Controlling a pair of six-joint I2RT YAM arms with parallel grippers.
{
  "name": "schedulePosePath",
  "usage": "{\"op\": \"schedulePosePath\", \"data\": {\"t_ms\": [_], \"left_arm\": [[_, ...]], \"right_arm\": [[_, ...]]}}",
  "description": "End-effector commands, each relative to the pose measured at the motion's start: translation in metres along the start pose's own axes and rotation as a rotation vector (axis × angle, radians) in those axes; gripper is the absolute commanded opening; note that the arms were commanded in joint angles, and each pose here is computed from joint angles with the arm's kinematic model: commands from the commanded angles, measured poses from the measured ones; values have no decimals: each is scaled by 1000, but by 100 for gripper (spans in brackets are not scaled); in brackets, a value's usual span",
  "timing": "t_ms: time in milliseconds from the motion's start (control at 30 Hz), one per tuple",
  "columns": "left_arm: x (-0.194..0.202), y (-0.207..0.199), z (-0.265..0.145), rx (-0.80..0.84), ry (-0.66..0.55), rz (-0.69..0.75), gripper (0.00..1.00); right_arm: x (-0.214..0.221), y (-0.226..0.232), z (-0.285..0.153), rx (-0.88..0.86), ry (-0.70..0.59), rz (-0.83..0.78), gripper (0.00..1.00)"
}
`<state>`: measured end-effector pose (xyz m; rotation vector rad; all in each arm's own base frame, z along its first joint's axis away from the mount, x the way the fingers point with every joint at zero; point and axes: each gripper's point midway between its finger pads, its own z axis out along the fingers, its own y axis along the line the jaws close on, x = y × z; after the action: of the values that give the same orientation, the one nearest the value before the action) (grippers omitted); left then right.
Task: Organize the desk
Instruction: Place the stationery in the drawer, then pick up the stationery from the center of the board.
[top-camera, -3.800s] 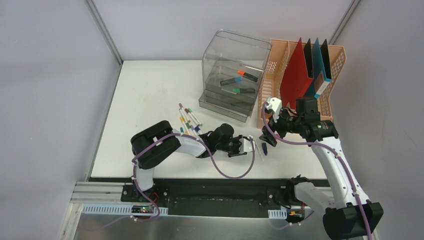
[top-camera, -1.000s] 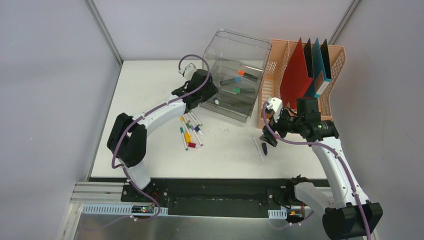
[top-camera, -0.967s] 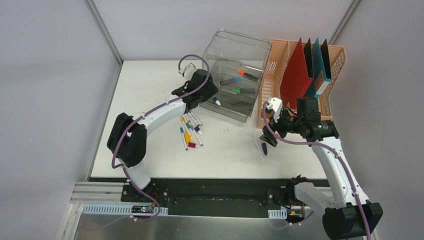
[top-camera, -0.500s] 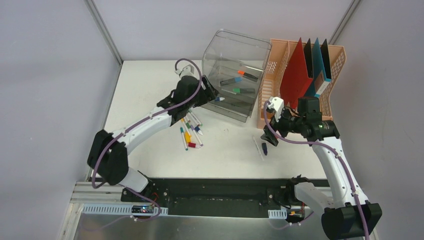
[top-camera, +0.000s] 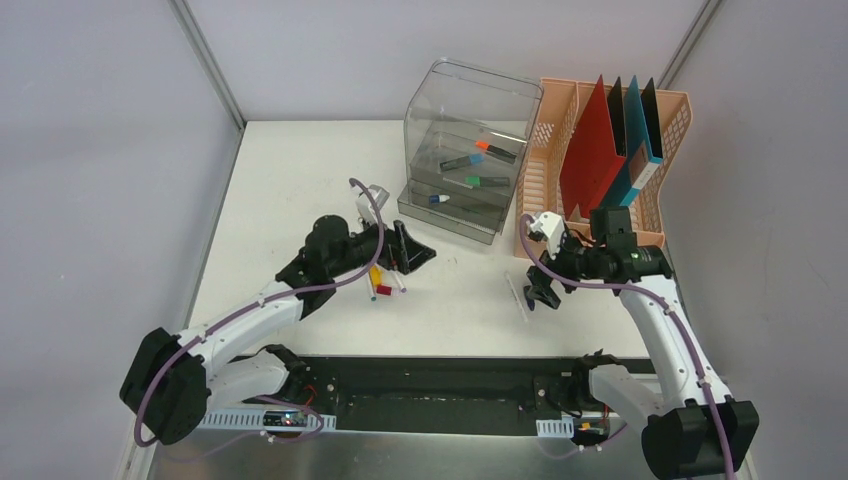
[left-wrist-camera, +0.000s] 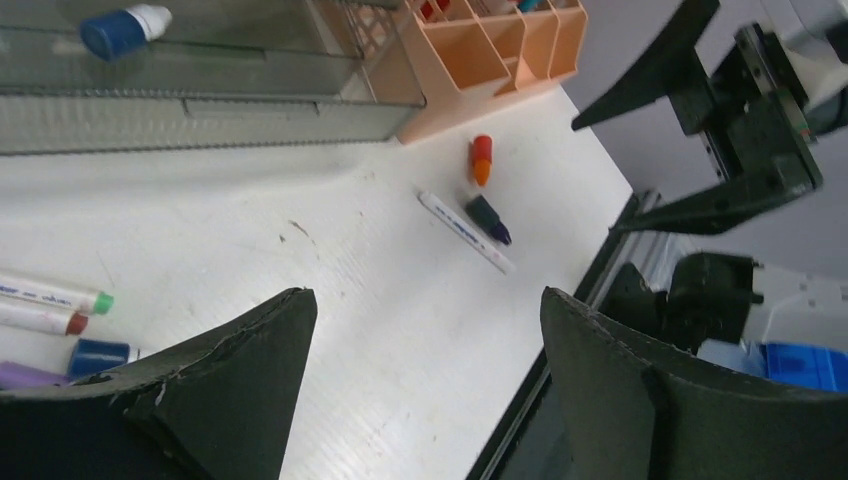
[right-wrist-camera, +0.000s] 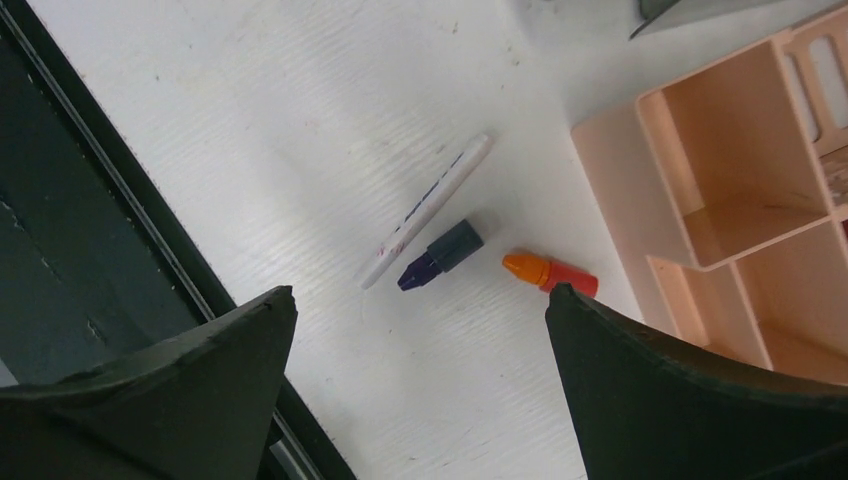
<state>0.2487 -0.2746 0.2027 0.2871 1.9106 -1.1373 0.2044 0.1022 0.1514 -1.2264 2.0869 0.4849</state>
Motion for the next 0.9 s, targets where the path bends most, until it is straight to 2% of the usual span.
{"op": "schedulePosePath", "data": {"t_ms": [0,100,233,400,700,867], "left_arm": [[4,-21,-18,148,-45,85,85],[15,-18,-26,151,-53,55,85],[27,-10,-32,129,-57,-1,85],[37,-2,-39,117,-83,-51,85],[48,5,-47,91,-93,-104,84],[50,5,-49,96,-101,-124,84]], "right_arm": [[14,3,-2,1,44,-11,99],[15,-1,4,-1,64,45,94],[24,-10,18,25,145,135,79],[44,-14,41,53,298,156,61],[71,-26,70,142,485,144,54],[77,-29,79,159,528,172,53]]}}
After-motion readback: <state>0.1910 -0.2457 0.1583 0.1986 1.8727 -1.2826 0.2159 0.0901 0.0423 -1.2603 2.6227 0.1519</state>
